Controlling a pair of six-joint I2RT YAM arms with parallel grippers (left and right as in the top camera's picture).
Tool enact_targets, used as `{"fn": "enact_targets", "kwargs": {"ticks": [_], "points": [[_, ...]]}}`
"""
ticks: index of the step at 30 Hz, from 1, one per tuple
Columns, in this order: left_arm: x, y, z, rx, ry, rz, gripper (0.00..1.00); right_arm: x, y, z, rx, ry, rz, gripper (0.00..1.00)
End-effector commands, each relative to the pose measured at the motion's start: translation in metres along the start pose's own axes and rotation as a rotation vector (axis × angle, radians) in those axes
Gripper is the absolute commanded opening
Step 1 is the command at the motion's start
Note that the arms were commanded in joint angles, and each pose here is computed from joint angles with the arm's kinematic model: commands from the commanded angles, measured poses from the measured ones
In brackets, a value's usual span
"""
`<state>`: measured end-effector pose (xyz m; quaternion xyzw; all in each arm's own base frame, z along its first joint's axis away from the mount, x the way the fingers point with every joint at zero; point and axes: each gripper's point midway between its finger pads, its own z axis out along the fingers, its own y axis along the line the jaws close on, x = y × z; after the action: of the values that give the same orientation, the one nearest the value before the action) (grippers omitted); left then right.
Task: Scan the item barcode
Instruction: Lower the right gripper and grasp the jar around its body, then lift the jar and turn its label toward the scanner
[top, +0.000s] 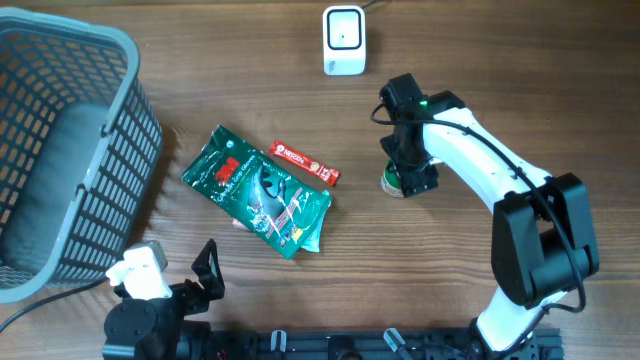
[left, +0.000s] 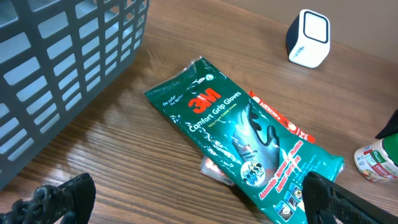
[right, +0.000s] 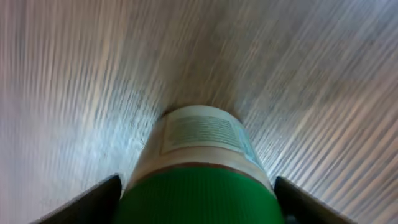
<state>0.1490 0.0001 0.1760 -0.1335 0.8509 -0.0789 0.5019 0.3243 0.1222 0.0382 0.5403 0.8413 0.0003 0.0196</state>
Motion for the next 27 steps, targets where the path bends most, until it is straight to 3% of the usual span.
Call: {"fn": "enact_targets", "kwargs": {"ticks": [1, 5, 12, 19, 21, 23, 25, 27], "points": [[0.0, 0.002, 0.001, -0.009, -0.004, 0.016, 1.0, 0.002, -0.003, 0.0, 0.006, 0.007, -0.405, 0.61], [0.0, 0.002, 0.001, -0.009, -0.004, 0.016, 1.0, 0.003, 0.0, -0.005, -0.006, 0.01, -0.913, 0.59], [0.0, 0.002, 0.001, -0.009, -0.004, 0.016, 1.0, 0.019, 0.011, -0.013, -0.121, 0.051, -1.569, 0.64], [0.0, 0.002, 0.001, -0.009, -0.004, 0.016, 1.0, 0.024, -0.009, -0.013, -0.098, 0.128, -1.814, 0.73], [0.0, 0.002, 0.001, -0.009, -0.004, 0.016, 1.0, 0.023, -0.004, -0.017, -0.106, 0.115, -1.787, 0.74], [0.0, 0.002, 0.001, -0.009, -0.004, 0.016, 1.0, 0.024, -0.003, -0.027, -0.1, 0.121, -1.775, 0.8], [0.0, 0.002, 0.001, -0.009, -0.004, 0.016, 1.0, 0.024, 0.001, -0.046, -0.099, 0.121, -1.746, 0.95], [0.0, 0.002, 0.001, -0.009, -0.004, 0.016, 1.0, 0.022, 0.008, -0.068, -0.107, 0.102, -1.725, 1.0]]}}
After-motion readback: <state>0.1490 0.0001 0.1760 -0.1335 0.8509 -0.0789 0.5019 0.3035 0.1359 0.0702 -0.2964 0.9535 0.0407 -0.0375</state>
